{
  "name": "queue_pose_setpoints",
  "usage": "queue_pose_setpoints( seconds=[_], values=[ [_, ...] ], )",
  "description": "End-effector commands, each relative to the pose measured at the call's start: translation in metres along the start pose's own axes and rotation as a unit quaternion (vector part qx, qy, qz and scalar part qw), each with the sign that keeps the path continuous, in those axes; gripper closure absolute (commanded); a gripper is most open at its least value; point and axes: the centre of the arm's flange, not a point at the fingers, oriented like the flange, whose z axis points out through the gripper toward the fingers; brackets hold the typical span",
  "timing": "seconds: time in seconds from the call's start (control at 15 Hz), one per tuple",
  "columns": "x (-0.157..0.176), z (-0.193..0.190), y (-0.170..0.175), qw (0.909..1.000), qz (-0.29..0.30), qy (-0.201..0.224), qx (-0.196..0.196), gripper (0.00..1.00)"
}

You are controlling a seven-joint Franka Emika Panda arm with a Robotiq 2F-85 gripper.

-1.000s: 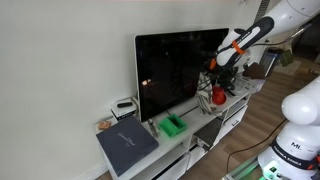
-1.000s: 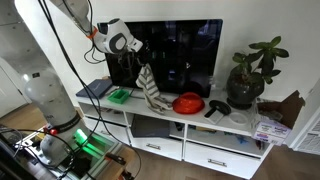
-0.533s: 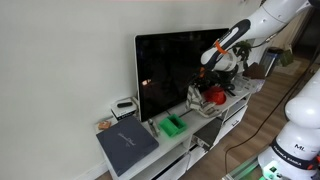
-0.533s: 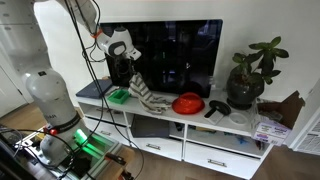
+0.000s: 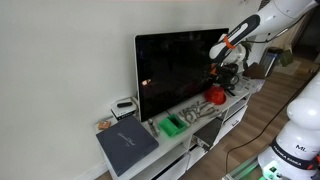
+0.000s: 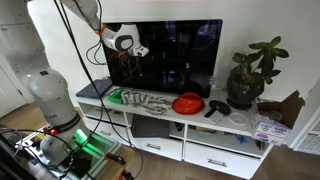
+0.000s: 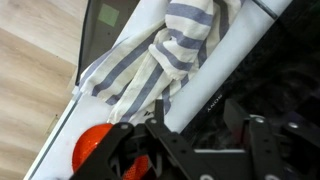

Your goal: Move the towel to the right

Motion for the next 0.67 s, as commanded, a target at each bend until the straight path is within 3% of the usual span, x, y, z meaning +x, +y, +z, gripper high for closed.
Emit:
queue_pose_setpoints(
  seconds=[0.0,0.27,0.6],
  values=[
    [-0.015,-0.056,0.016,0.9951,-0.097,-0.008,-0.018,0.05],
    [-0.046,-0.100,0.011,0.9792,-0.202,0.003,-0.020,0.00],
    [-0.082,-0.136,-0.001,0.9464,-0.321,0.034,-0.020,0.00]
  ],
)
